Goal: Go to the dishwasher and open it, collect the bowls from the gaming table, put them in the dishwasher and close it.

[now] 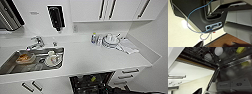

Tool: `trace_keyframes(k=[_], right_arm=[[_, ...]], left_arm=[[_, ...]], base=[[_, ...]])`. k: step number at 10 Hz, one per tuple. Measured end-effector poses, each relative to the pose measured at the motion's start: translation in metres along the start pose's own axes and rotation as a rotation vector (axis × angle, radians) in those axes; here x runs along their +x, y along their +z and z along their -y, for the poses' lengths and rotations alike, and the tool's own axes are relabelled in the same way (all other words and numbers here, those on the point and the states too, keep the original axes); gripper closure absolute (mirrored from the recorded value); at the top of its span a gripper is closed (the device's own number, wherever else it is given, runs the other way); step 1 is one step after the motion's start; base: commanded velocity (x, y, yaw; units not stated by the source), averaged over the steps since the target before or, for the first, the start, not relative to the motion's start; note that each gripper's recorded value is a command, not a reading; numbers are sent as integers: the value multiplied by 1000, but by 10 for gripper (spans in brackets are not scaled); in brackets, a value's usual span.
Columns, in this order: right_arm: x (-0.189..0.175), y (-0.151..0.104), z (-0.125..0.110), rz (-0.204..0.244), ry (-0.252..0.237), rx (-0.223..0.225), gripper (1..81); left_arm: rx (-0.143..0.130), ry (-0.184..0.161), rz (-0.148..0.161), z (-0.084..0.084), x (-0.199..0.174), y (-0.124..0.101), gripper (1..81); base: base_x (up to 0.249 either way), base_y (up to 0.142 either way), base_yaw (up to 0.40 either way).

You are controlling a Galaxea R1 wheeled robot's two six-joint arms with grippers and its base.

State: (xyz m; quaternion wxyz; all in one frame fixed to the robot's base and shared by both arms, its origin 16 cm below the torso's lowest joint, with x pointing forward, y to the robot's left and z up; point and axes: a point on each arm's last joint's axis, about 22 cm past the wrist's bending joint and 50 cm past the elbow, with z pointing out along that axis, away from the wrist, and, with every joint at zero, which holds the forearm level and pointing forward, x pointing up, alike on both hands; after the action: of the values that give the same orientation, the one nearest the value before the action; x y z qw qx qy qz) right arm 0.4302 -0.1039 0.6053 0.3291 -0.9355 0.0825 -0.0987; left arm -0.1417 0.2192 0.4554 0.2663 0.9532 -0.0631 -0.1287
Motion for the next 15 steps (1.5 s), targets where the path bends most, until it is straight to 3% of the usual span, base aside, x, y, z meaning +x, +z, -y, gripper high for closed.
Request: trace_keyframes(k=[2,4,5,7,8,10,12,15], right_arm=[[-18,-12,-7,44,-2,-23,10],[-34,-40,-16,84,-12,-35,10],[-48,-59,-46,102,8,-80,10],[-114,-95,-120,180,89,-199,10],[-156,-104,-140,230,126,-227,10],[-221,-117,-159,299,178,-247,10],[-270,-131,-179,338,204,-268,10],[-328,-143,-209,354,231,-292,10]], left_arm=[[10,10,-9,-6,14,8,10],[38,12,-8,1,18,8,10],[58,14,-6,2,21,10,10],[58,19,-13,-3,29,14,10],[60,19,-13,-2,30,14,10],[67,20,-14,0,32,14,10],[78,27,-22,3,42,14,10],[87,29,-22,4,43,14,10]], base=[[0,0,0],[0,0,0],[0,0,0],[0,0,0],[0,0,0],[0,0,0],[0,0,0],[0,0,0]])
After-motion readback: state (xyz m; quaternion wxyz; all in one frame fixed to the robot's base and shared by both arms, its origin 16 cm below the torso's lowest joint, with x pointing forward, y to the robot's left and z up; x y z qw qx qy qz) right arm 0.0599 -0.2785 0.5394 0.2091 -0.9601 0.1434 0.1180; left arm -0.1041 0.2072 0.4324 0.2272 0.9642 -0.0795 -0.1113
